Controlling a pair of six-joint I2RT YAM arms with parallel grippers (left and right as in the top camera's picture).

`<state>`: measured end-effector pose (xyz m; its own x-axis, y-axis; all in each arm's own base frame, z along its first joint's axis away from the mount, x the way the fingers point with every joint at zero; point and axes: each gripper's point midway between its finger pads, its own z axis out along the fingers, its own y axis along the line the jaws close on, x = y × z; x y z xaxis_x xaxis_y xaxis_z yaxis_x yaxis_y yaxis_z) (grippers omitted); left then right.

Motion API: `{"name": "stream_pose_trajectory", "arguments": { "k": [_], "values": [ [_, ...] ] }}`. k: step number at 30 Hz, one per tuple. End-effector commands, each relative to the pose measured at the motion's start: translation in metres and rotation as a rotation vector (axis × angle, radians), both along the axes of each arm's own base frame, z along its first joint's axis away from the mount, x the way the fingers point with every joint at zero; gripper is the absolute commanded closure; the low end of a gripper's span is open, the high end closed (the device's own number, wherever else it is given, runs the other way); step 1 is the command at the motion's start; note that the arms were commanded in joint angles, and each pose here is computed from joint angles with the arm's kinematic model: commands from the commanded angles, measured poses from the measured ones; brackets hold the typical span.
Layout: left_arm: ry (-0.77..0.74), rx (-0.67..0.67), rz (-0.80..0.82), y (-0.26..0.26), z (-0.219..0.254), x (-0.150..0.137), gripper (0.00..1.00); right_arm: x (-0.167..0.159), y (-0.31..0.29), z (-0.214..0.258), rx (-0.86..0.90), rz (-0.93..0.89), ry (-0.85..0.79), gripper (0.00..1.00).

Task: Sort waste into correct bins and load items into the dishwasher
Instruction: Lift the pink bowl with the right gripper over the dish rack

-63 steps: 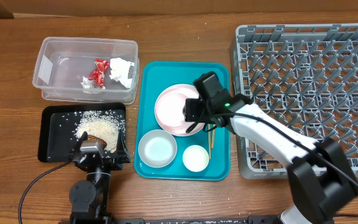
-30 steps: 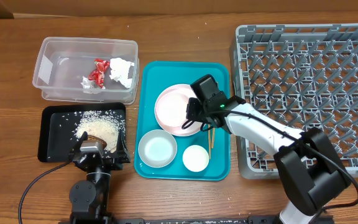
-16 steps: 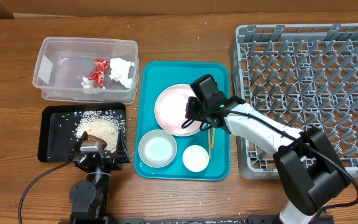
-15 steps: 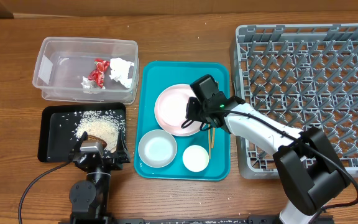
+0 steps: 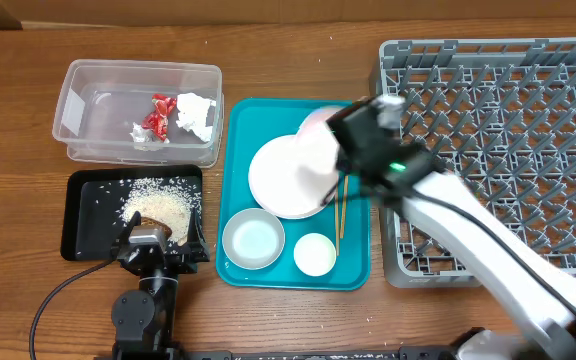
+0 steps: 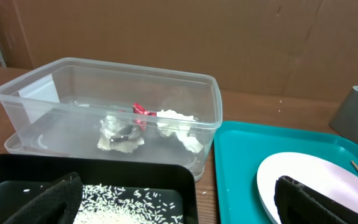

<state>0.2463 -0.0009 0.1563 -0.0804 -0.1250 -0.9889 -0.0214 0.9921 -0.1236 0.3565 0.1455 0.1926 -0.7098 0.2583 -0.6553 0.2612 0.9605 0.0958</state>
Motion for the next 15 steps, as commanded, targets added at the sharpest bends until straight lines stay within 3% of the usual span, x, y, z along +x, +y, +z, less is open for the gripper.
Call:
{"name": "stream_pose_trajectory", "arguments": {
  "k": [1, 5, 11, 15],
  "values": [
    [-0.012, -0.01, 0.009, 0.002, 0.001, 0.0, 0.0, -0.008, -0.083, 0.089, -0.27, -0.291, -0.3, 0.96],
    [-0.012, -0.01, 0.009, 0.002, 0.001, 0.0, 0.0, -0.029, -0.154, 0.128, -0.541, -0.548, -0.393, 0.96],
    [-0.012, -0.01, 0.009, 0.002, 0.001, 0.0, 0.0, -0.023, -0.219, 0.109, -0.593, -0.735, -0.312, 0.96],
    [-0.012, -0.009, 0.009, 0.002, 0.001, 0.0, 0.0, -0.008, -0.249, 0.089, -0.693, -0.727, -0.176, 0.96]
  ]
}}
